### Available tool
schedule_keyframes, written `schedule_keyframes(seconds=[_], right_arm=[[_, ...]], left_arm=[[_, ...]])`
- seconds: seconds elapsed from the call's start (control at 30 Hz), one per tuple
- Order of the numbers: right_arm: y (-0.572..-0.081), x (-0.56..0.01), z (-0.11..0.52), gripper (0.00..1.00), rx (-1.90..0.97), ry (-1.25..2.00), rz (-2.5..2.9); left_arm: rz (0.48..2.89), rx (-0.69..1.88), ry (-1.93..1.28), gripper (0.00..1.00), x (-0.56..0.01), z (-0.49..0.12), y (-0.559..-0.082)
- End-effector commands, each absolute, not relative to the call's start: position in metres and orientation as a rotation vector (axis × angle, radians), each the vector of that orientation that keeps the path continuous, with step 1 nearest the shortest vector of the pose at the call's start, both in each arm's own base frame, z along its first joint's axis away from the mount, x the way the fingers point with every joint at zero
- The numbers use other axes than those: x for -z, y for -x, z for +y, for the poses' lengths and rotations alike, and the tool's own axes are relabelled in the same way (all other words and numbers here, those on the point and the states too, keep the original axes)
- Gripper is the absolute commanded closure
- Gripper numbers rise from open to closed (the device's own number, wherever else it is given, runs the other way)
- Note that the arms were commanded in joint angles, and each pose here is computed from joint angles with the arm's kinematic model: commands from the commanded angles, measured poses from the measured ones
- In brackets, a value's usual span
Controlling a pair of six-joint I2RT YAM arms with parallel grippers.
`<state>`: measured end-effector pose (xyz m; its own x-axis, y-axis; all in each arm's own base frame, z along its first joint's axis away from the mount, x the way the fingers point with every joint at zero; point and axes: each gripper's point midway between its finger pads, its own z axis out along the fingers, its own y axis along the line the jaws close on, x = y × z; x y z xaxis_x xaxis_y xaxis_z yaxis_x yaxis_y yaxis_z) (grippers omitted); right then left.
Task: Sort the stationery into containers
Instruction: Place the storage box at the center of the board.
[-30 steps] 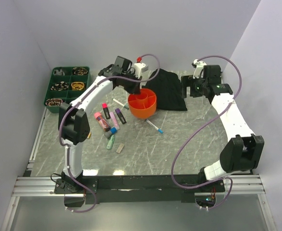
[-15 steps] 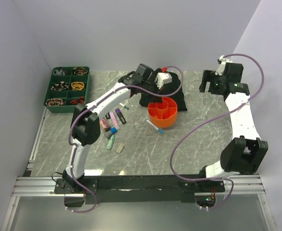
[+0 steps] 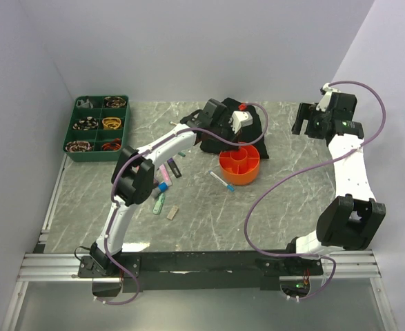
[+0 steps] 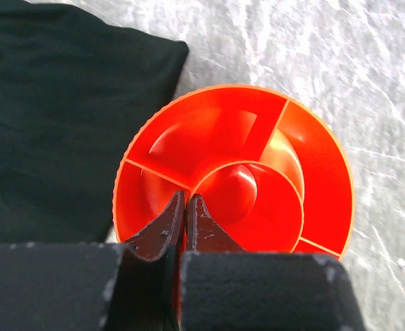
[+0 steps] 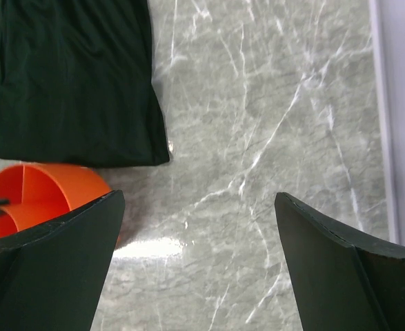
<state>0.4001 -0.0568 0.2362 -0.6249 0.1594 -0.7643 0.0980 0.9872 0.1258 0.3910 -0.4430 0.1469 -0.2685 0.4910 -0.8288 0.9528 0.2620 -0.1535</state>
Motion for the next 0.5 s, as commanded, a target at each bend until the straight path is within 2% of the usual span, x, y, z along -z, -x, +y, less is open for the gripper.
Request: schedule_keyframes(seconds=[0.0,0.13,0.2,0.27,0.47], right_arm=[[-0.389,-0.244,-0.057,0.02,-0.098,-0.197,2.225],[-0.385,-0.239,-0.059,0.02,-0.093,-0.207,2.230],[-0.383,-0.237,-0.057,0.02,-0.104,-0.203,2.234],[-0.382,-0.236,-0.054,0.02,-0.129,-0.227,2.233],[-0.381,-0.239,-0.049,0.02,-0.154,-0.205,2.227]], left_arm=[[1.744,0.884,-1.260,0.99,-0.170,-0.455,-0.412],[1.761,0.872,-1.251,0.99,-0.160,-0.451,-0.415],[1.770,0.863,-1.247,0.84,-0.157,-0.449,-0.416],[1.772,0.862,-1.243,0.59,-0.158,-0.448,-0.415],[1.743,0.886,-1.231,0.49,-0.190,-0.448,-0.412]])
